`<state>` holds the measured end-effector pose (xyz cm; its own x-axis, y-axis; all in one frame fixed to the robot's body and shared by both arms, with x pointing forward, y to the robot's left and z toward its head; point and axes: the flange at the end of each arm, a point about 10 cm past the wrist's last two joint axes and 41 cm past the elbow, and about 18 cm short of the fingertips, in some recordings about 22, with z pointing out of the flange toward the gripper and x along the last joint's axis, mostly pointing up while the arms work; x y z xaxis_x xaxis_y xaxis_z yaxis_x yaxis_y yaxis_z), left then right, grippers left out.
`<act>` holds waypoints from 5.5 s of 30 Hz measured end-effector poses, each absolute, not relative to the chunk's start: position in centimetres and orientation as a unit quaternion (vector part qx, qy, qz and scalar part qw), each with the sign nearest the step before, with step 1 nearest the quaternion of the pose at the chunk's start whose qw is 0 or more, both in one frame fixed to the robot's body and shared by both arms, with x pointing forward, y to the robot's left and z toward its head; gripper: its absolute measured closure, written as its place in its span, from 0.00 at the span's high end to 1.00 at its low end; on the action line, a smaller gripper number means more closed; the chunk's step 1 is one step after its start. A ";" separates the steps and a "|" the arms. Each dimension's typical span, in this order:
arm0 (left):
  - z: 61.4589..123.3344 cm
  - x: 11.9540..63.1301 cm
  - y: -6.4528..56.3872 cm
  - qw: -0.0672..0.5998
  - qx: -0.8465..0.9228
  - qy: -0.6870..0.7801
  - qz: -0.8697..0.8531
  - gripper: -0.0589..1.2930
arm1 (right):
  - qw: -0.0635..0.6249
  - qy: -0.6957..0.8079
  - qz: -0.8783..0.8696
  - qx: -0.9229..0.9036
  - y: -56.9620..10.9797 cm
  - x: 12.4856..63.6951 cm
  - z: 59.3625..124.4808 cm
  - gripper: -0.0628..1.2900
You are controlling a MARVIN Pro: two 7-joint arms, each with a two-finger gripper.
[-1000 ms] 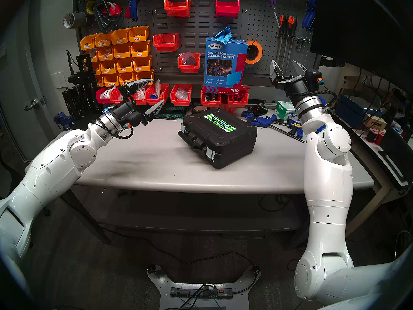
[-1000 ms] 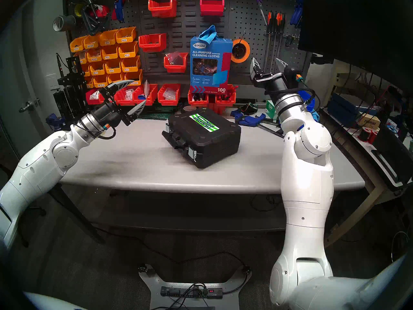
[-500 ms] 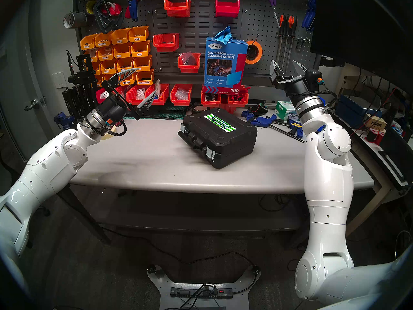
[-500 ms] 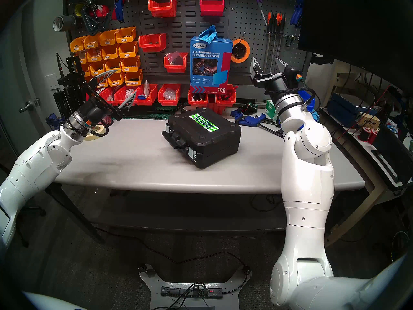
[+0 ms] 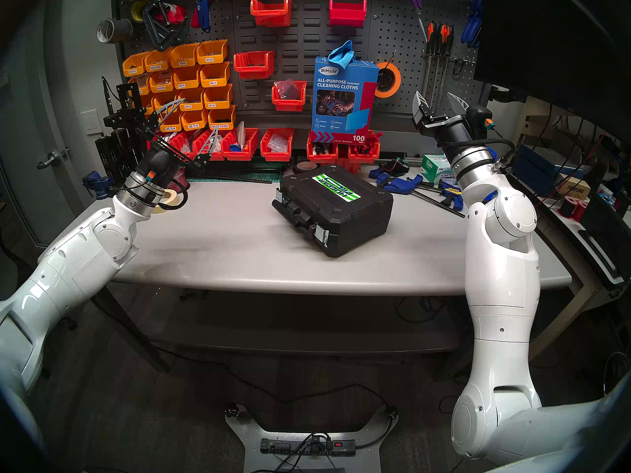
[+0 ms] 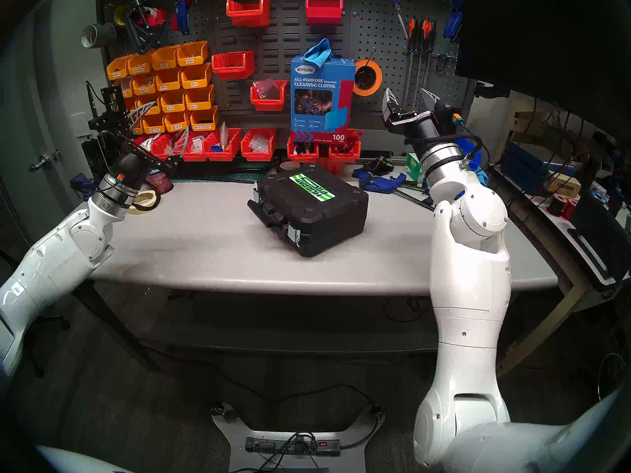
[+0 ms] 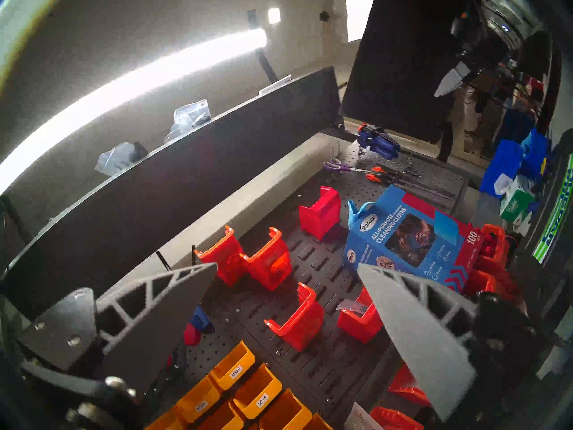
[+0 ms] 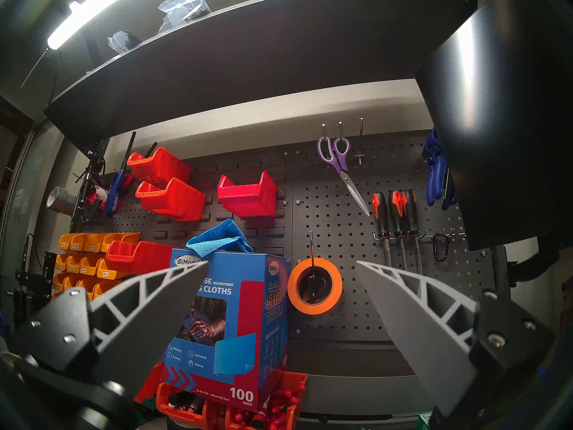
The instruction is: Open the tool box
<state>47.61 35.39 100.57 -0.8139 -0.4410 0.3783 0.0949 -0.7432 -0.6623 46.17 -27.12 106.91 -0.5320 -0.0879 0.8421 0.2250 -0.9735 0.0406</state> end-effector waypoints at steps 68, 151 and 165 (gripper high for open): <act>96.4 53.2 30.1 0.107 -0.722 0.126 -0.672 0.94 | 0.089 -0.072 -0.872 -0.475 -27.2 46.1 106.9 0.96; 92.3 49.2 17.8 -0.037 -0.752 0.081 -0.654 0.03 | 0.089 -0.072 -0.872 -0.476 -27.1 46.0 107.0 0.96; 93.0 47.9 17.8 -0.050 -0.759 0.079 -0.644 0.03 | 0.089 -0.072 -0.872 -0.476 -27.1 46.1 107.0 0.96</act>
